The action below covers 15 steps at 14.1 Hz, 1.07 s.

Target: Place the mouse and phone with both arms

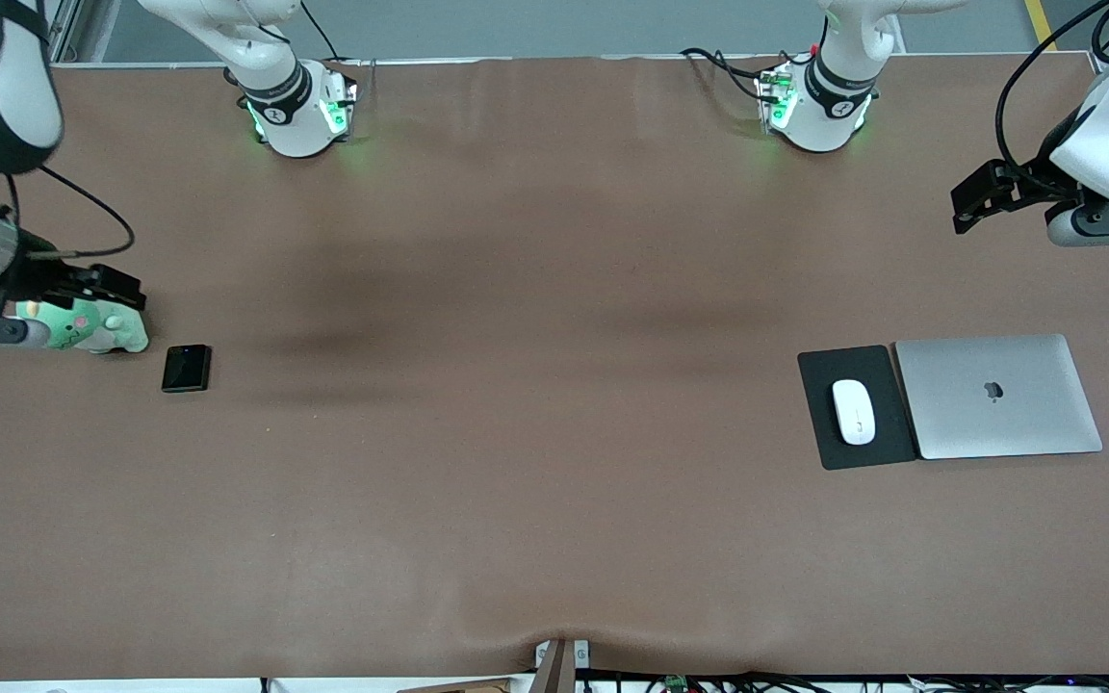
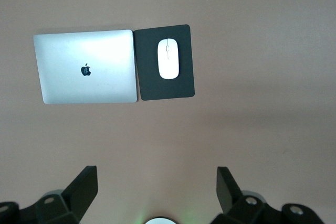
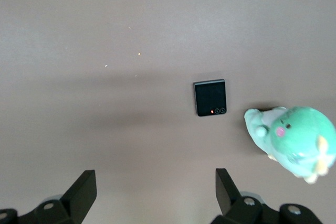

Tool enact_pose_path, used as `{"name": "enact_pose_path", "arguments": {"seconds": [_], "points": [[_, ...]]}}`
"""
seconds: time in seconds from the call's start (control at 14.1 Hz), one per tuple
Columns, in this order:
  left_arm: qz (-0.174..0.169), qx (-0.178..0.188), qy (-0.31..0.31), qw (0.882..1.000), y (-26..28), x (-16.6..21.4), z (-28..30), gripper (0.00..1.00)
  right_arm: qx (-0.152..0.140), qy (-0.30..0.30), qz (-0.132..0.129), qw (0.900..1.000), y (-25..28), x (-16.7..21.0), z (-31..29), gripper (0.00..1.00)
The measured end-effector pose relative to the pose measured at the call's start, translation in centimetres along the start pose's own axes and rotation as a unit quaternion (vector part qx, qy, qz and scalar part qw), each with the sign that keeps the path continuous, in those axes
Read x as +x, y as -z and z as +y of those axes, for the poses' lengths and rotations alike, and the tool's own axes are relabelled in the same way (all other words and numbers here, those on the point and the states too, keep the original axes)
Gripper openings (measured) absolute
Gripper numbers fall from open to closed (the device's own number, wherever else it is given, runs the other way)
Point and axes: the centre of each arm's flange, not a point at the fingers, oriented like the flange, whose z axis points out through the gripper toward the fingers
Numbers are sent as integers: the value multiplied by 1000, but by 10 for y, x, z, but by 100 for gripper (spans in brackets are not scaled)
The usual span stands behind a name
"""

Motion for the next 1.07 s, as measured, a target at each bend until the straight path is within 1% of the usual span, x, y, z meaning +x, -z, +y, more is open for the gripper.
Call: {"name": "enact_pose_path", "arguments": {"seconds": [0.21, 0.36, 0.43, 0.64, 0.78, 1.07], "points": [[2, 0, 0, 1000, 2, -1, 0, 100, 0, 1, -5, 1000, 38, -7, -2, 100], [5, 0, -1, 1000, 5, -2, 0, 100, 0, 5, -18, 1000, 56, -15, -7, 100], [7, 0, -2, 1000, 7, -2, 0, 100, 0, 5, -16, 1000, 68, -20, -10, 100], [12, -1, -4, 1000, 11, -3, -1, 100, -1, -17, 1, 1000, 105, -48, -15, 100], [13, -1, -4, 1000, 12, -3, -1, 100, 1, -33, 4, 999, 114, -57, -14, 100], [15, -1, -4, 1000, 14, -3, -1, 100, 7, -50, 0, 999, 110, -56, -6, 100]]}}
